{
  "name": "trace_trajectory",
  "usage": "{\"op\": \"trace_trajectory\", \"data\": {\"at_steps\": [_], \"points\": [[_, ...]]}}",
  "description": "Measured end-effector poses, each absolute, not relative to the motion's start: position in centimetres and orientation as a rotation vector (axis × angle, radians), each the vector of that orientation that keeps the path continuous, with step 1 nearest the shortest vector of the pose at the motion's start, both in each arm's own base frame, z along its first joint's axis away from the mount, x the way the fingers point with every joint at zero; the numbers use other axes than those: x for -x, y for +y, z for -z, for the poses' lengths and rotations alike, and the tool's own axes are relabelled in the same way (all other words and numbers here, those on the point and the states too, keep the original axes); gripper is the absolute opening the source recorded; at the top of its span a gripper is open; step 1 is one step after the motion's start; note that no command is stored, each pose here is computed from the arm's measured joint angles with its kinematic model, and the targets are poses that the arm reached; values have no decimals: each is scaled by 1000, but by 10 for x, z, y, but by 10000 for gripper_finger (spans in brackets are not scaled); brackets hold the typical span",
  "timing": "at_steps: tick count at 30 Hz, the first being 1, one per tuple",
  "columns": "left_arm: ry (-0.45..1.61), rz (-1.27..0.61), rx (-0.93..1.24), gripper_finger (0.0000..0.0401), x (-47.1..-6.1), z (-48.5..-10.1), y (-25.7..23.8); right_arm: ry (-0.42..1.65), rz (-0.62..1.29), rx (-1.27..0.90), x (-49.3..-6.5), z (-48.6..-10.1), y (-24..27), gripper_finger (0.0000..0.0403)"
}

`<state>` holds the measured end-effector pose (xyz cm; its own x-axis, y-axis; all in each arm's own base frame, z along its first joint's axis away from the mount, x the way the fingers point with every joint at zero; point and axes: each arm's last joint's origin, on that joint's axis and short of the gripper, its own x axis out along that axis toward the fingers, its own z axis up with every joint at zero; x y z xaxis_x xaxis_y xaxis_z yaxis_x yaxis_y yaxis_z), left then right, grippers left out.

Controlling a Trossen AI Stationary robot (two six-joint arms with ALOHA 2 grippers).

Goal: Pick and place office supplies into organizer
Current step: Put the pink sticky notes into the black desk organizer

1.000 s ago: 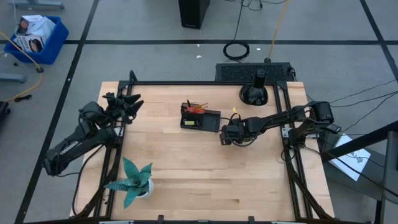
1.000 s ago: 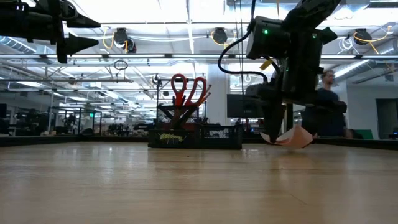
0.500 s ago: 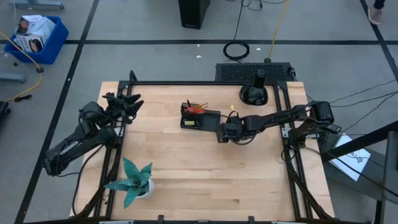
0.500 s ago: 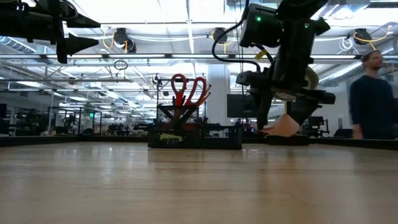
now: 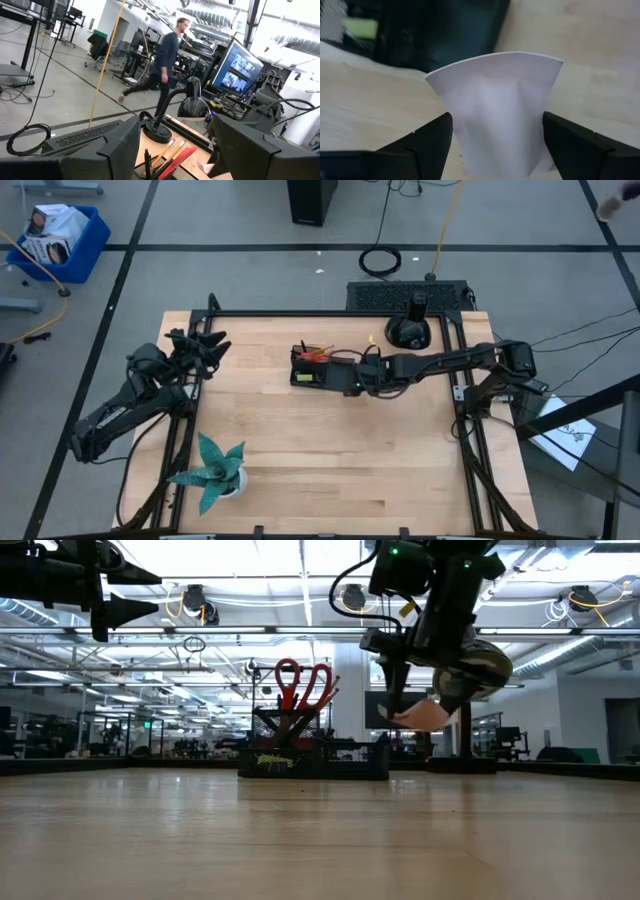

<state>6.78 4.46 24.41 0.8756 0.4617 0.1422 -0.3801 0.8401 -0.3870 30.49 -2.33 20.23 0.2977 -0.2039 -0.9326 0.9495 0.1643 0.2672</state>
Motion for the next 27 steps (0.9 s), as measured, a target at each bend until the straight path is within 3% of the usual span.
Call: {"op": "trace_trajectory", "data": {"at_steps": [11, 27], "points": [[-235, -449, 358, 255, -68, -244, 45, 775, 976, -1213, -313, -206, -50, 288], [-234, -448, 359, 255, -68, -244, 45, 705, 986, -1233, -339, -204, -56, 288]]}}
